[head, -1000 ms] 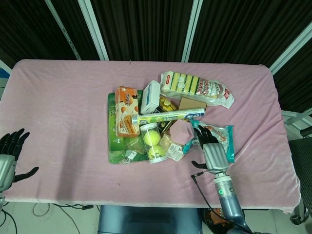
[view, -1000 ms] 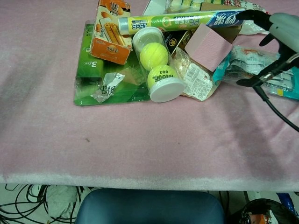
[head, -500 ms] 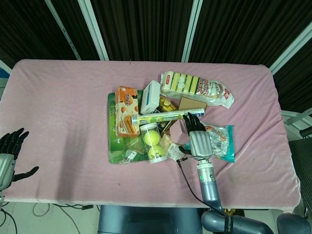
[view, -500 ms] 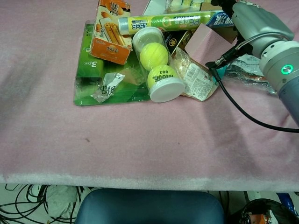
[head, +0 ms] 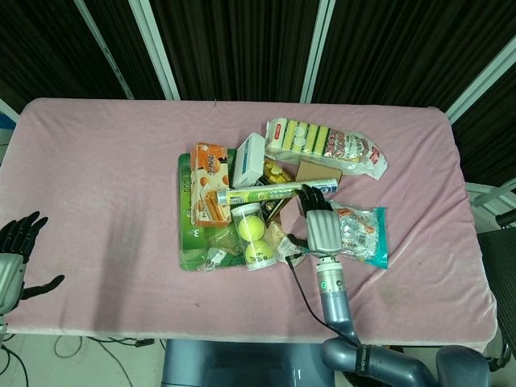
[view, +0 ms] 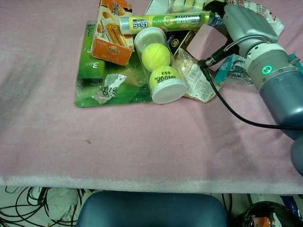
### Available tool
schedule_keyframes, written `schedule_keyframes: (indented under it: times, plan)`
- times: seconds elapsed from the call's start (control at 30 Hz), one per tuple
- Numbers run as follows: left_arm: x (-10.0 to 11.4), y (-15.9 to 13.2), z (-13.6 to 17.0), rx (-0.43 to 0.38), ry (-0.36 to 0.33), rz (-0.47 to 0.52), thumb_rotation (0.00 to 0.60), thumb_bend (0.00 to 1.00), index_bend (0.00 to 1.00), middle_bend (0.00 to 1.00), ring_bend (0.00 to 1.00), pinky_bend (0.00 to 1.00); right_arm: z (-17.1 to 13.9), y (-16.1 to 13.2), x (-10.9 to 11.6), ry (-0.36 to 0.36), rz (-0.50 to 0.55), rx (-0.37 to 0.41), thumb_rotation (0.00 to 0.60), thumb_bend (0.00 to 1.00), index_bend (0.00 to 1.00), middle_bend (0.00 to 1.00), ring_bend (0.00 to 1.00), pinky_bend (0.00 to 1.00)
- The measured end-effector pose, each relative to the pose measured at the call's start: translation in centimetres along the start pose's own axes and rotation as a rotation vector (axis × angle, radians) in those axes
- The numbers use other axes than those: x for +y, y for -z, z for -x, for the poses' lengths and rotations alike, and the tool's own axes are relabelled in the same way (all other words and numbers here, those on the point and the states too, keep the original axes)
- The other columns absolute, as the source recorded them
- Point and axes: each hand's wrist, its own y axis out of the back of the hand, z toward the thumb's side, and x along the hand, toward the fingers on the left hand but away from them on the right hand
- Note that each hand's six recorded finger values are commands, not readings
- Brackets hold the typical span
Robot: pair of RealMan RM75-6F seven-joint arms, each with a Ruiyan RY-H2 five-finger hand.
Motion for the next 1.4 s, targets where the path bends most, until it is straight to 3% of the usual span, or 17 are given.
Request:
schedule_keyframes:
  times: [0.17, 0.33, 0.73, 1.07, 1.4]
  plan:
    - [0.0, -0.1, 0.0, -0.004, 0.0, 0.0, 0.6, 0.0, 0.0, 0.0, 0.0, 0.0, 0.3, -0.4, 0.8, 0.057, 0.049, 0.034, 0.6, 0.49, 0.75, 0.65, 0.65, 0.74]
    - [0.0, -0.2, 0.0, -0.007, -0.003, -0.004, 0.6, 0.0, 0.0, 0.0, 0.0, 0.0, 0.2, -0.2, 2.8, 0.102, 0.062, 0.061, 0.6, 0.49, 0.75, 0.65, 0.66, 0.75]
    - [0.1, -0.4, 0.1, -0.022, -0.017, -0.022, 0.6, 0.0, 0.0, 0.0, 0.0, 0.0, -1.5, 2.2, 9.4, 0.178, 0.042, 0.118, 0.6, 0.49, 0.75, 0.65, 0.65, 0.75]
    - [-0.1, -0.8, 0.3, -0.044, -0.024, -0.049, 0.6, 0.0, 0.0, 0.0, 0.0, 0.0, -7.8, 8.8, 15.5, 0.172, 0.019, 0.071, 0.6, 0.49, 0.75, 0.65, 0.65, 0.75]
    - [-0.1, -1.1, 0.4, -0.053, -0.029, -0.063, 0.6, 0.0, 0.0, 0.0, 0.0, 0.0, -12.7, 9.3, 18.7, 0.168, 0.098, 0.11, 0.6, 0.49, 0.75, 0.65, 0.65, 0.75]
